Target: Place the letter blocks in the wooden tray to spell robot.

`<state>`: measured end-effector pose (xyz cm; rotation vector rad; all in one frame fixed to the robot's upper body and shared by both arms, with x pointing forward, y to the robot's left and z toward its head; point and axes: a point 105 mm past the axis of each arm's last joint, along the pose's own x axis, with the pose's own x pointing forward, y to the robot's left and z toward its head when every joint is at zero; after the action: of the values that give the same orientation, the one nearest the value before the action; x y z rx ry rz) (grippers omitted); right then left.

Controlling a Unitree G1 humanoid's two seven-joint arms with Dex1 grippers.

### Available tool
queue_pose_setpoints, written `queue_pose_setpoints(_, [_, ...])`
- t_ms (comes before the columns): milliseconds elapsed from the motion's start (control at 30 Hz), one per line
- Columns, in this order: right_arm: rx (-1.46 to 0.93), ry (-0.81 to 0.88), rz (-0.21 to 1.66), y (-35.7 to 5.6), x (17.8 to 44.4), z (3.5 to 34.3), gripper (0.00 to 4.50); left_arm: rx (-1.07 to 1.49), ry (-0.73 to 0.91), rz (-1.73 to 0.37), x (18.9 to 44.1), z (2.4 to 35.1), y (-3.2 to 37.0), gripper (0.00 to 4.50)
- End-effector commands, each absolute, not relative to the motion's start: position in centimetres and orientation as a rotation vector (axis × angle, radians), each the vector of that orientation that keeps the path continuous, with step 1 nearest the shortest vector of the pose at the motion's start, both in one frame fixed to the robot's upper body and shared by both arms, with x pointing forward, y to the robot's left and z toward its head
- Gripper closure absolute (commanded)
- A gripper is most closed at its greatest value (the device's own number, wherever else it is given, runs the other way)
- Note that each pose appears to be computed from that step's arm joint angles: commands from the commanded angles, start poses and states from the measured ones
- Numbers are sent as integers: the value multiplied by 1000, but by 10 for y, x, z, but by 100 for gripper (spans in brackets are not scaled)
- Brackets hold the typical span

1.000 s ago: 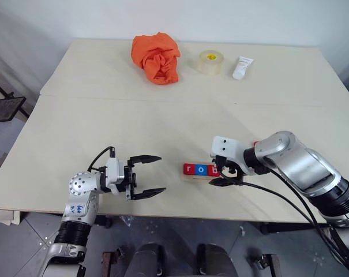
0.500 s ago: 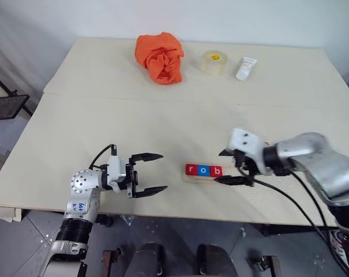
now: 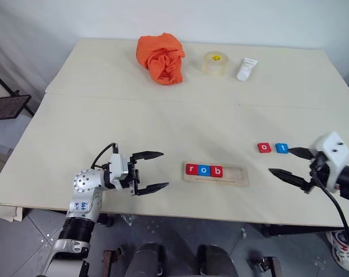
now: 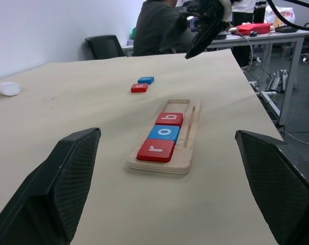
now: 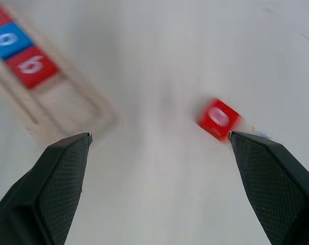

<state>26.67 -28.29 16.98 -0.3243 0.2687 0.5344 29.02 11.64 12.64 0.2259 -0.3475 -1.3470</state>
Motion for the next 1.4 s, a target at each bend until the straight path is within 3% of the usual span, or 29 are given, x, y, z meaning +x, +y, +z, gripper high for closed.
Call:
queue_pose_setpoints(33, [-229,165,434,-302,253,173,2,232,-367,-1356,291,131,116,0])
queue_pose_setpoints(233, [-207,179,415,-306,242,157,2,246,-358,-1361,295,132,121,0])
queue_pose_setpoints(933, [-213,133,418,-295,251,167,2,264,-367,-1371,297,135,124,0])
queue_pose_setpoints(1167, [-160,197,410,-269,291,161,2,262,-380,-1365,295,135,121,0])
queue_pose_setpoints(1400, [-153,209,331,-271,327,150,2,261,-388,-1362,290,134,120,0])
